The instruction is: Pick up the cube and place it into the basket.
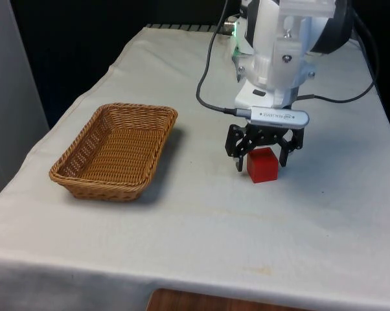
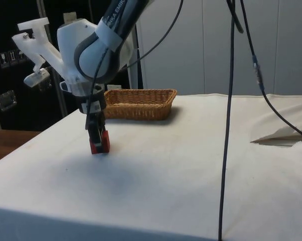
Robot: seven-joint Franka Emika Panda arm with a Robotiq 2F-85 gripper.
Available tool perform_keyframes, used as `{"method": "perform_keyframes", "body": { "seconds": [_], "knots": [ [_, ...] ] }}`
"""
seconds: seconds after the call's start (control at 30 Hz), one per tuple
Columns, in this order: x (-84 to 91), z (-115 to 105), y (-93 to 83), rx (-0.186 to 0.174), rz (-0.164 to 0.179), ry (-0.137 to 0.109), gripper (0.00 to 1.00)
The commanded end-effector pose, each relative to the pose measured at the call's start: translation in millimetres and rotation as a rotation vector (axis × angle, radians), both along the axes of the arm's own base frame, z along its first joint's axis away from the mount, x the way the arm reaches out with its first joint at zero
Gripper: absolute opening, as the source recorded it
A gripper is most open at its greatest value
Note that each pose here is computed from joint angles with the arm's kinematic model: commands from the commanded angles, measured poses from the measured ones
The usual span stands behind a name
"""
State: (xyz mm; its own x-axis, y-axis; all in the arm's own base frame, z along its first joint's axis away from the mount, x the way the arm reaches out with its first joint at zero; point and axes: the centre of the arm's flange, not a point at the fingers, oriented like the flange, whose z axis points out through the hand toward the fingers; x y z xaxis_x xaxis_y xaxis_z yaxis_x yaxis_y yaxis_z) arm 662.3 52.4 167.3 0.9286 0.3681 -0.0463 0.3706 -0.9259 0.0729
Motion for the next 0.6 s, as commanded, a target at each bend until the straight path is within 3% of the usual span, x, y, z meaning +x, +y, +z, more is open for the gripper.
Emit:
{"method": "perform_keyframes", "body": {
  "seconds": [0.0,0.03,0.1,0.13,0.23,0.27,0.3,0.57],
  "knots": [
    [-0.2,-0.7,0.0,0.000,0.000,0.001,0.96],
    [0.5,-1.8,-0.1,0.003,0.000,-0.007,0.96],
    [0.3,-2.5,-0.1,0.003,0.000,-0.006,0.79],
    [0.3,-2.5,-0.1,0.003,0.000,-0.006,0.57],
    [0.3,-3.0,-0.1,0.003,0.000,-0.006,0.23],
    [0.3,-3.0,-0.1,0.003,0.000,-0.006,0.07],
    [0.3,-3.0,-0.1,0.003,0.000,-0.006,0.00],
    [0.6,-2.7,0.0,0.003,0.000,-0.007,0.00]
  ]
}}
